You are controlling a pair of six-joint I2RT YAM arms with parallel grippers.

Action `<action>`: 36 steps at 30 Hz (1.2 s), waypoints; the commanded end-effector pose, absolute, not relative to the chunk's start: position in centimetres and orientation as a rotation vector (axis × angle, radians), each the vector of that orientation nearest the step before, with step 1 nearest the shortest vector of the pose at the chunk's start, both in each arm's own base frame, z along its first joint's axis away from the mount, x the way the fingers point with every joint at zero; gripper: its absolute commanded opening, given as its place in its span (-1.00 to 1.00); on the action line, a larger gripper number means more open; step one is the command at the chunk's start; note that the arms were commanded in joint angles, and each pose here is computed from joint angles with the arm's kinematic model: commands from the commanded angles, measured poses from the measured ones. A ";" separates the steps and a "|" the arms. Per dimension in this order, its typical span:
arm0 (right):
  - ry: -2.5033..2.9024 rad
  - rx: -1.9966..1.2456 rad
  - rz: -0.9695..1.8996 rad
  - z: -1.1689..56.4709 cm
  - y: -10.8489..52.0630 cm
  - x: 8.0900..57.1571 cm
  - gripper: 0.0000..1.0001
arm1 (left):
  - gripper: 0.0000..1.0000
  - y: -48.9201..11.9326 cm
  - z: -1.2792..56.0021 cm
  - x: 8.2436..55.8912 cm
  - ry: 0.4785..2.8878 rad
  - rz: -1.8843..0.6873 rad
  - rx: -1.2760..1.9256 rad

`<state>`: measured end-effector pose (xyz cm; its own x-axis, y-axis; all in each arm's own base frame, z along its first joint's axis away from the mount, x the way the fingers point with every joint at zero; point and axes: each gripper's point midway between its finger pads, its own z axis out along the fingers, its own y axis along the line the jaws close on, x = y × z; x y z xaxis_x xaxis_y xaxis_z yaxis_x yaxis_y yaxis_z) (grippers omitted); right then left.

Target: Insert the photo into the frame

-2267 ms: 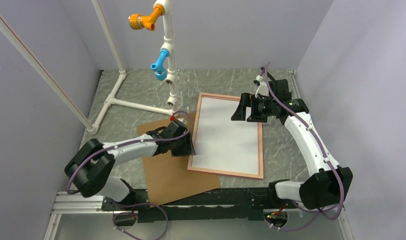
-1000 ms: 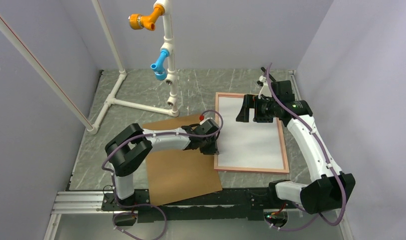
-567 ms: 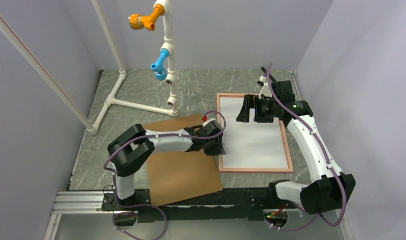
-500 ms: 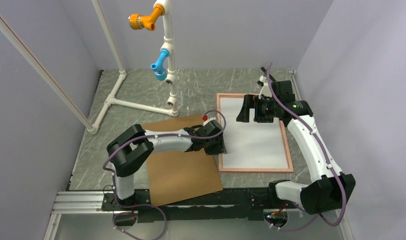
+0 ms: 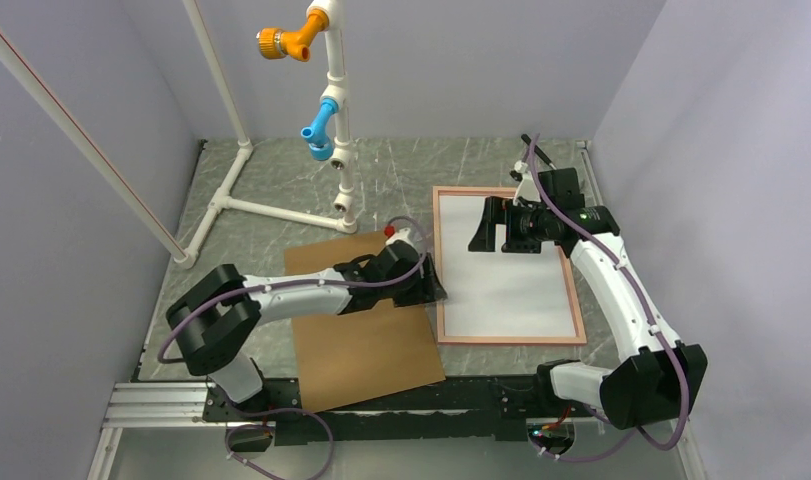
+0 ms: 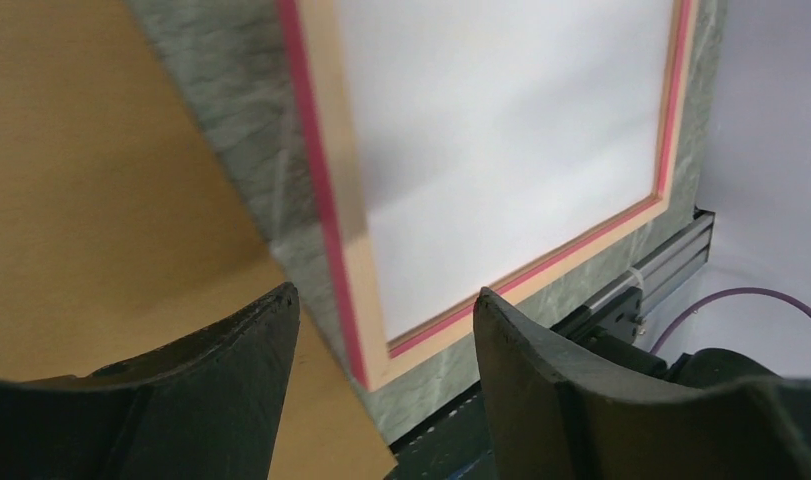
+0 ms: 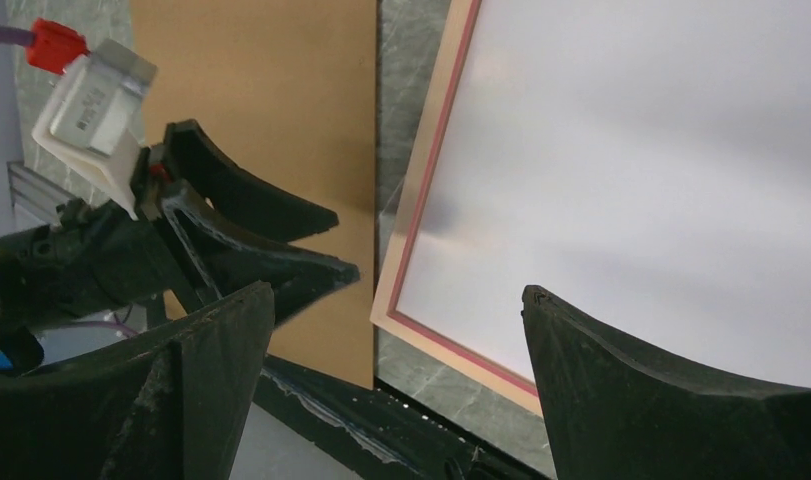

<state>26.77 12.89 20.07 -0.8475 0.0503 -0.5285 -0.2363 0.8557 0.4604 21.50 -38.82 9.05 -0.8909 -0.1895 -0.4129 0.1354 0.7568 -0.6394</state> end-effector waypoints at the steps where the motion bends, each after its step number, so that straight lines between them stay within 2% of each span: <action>1: 2.452 -0.143 0.819 20.3 14.1 26.7 0.91 | 0.37 -36.1 10.2 22.8 2.402 -0.956 -0.068; 6: 2.485 -0.122 0.920 18.5 15.7 26.3 0.91 | 0.38 -30.9 9.8 23.5 2.384 -0.881 -0.155; 15: 2.563 -0.207 1.027 15.2 21.6 25.0 0.89 | 0.67 -20.5 9.0 22.6 2.362 -0.648 -0.306; 24: 2.608 -0.308 1.106 13.2 26.7 23.8 0.89 | 0.83 -11.3 9.9 19.9 2.409 -0.310 -0.442; 31: 2.697 -0.327 1.057 10.0 28.4 23.2 0.88 | 0.88 -7.9 9.3 18.0 2.489 -0.153 -0.545; 36: 2.784 -0.311 0.935 7.0 28.2 23.1 0.88 | 0.89 -8.8 7.3 17.9 2.588 -0.192 -0.511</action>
